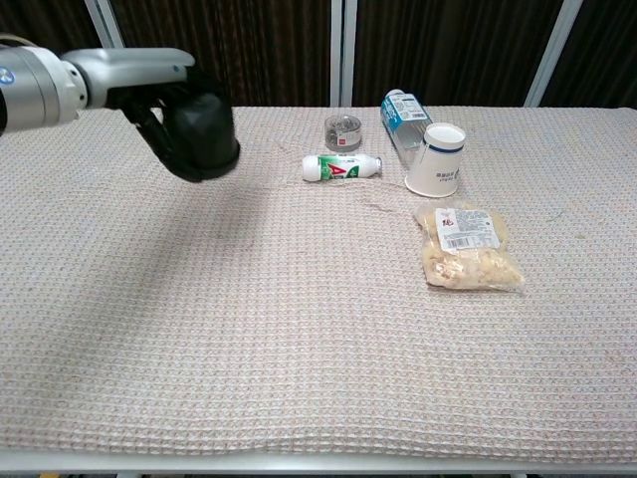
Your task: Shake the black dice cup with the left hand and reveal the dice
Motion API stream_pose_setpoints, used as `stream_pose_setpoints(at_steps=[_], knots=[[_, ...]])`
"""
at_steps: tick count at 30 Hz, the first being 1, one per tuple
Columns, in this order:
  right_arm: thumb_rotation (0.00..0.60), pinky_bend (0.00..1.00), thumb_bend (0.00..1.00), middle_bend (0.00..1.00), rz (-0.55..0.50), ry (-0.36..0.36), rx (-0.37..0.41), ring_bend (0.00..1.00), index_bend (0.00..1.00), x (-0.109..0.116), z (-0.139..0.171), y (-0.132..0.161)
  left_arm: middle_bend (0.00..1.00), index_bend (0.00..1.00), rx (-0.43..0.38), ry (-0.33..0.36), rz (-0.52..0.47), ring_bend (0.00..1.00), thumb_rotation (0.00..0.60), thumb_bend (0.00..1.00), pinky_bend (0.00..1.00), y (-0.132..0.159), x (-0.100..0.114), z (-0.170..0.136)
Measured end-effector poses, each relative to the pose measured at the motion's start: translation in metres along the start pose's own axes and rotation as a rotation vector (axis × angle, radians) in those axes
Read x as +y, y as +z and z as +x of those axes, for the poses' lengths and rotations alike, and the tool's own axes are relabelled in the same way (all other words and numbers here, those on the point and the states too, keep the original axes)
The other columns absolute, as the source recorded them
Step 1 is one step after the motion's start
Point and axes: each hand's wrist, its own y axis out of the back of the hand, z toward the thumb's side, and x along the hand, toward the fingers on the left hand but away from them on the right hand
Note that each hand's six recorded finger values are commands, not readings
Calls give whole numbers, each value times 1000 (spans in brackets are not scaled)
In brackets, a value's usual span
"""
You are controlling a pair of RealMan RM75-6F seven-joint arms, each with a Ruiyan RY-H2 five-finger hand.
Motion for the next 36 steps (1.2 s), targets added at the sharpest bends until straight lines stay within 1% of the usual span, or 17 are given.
stream_pose_setpoints(at_steps=[2, 3, 6, 8, 9, 11, 13, 16, 18, 21, 23, 25, 27, 29, 32, 33, 36], knots=[[600, 0, 196, 2, -3, 2, 2, 0, 0, -1, -1, 1, 523, 438, -105, -32, -33, 452, 600, 91, 537, 36, -11, -12], [600, 0, 196, 1, -3, 3, 4, 0, 0, -1, -1, 1, 523, 438, -174, -51, -55, 452, 600, 91, 537, 59, -17, -22], [600, 0, 196, 2, -1, 1, 15, 0, 0, 0, -1, 3, 523, 438, -302, -69, -84, 452, 600, 91, 537, 100, -20, -41], [600, 0, 196, 2, -3, -3, 17, 0, 0, 1, -1, 4, 523, 438, -325, -67, -87, 452, 600, 92, 537, 106, -19, -44], [600, 0, 196, 2, -4, -3, 17, 0, 0, 0, -1, 4, 523, 438, -314, -64, -89, 452, 600, 91, 537, 103, -17, -42], [600, 0, 196, 2, -3, -2, 17, 0, 0, 0, -1, 5, 523, 438, -261, -57, -90, 452, 600, 92, 537, 85, -14, -33], [600, 0, 197, 2, -3, -3, 19, 0, 0, 0, -1, 6, 523, 439, -155, -40, -83, 452, 600, 92, 537, 50, -9, -18], [600, 0, 196, 2, -1, -12, 22, 0, 0, 3, -1, 8, 523, 440, 23, 13, -42, 452, 600, 92, 537, -14, 5, 2], [600, 0, 196, 1, -1, -16, 19, 0, 0, 4, 0, 7, 523, 442, 149, 63, -3, 452, 600, 92, 537, -59, 19, 11], [600, 0, 196, 2, 1, -16, 12, 0, 0, 4, 0, 5, 523, 443, 302, 133, 31, 452, 600, 91, 537, -112, 38, 13], [600, 0, 196, 2, 3, -11, 11, 0, 0, 3, 1, 5, 523, 442, 353, 163, 46, 452, 600, 91, 537, -130, 47, 10], [600, 0, 196, 2, 4, -7, 12, 0, 0, 2, 0, 5, 523, 438, 368, 185, 61, 452, 600, 91, 537, -136, 51, 8], [600, 0, 196, 2, 4, -4, 12, 0, 0, 1, 0, 5, 523, 429, 340, 193, 67, 452, 600, 91, 536, -126, 48, 8], [600, 0, 196, 2, 5, 1, 14, 0, 0, -1, 0, 6, 523, 421, 284, 191, 66, 452, 600, 91, 537, -106, 39, 8], [600, 0, 196, 2, 7, 5, 17, 0, 0, -2, 0, 6, 523, 419, 141, 165, 39, 452, 600, 91, 538, -51, 15, 2], [600, 0, 196, 2, 7, 5, 16, 0, 0, -2, -1, 6, 523, 419, 78, 148, 17, 452, 600, 90, 538, -27, 5, -3], [600, 0, 196, 2, 7, 4, 12, 0, 0, -2, -1, 5, 523, 420, -70, 111, -33, 452, 600, 91, 538, 31, -13, -21]])
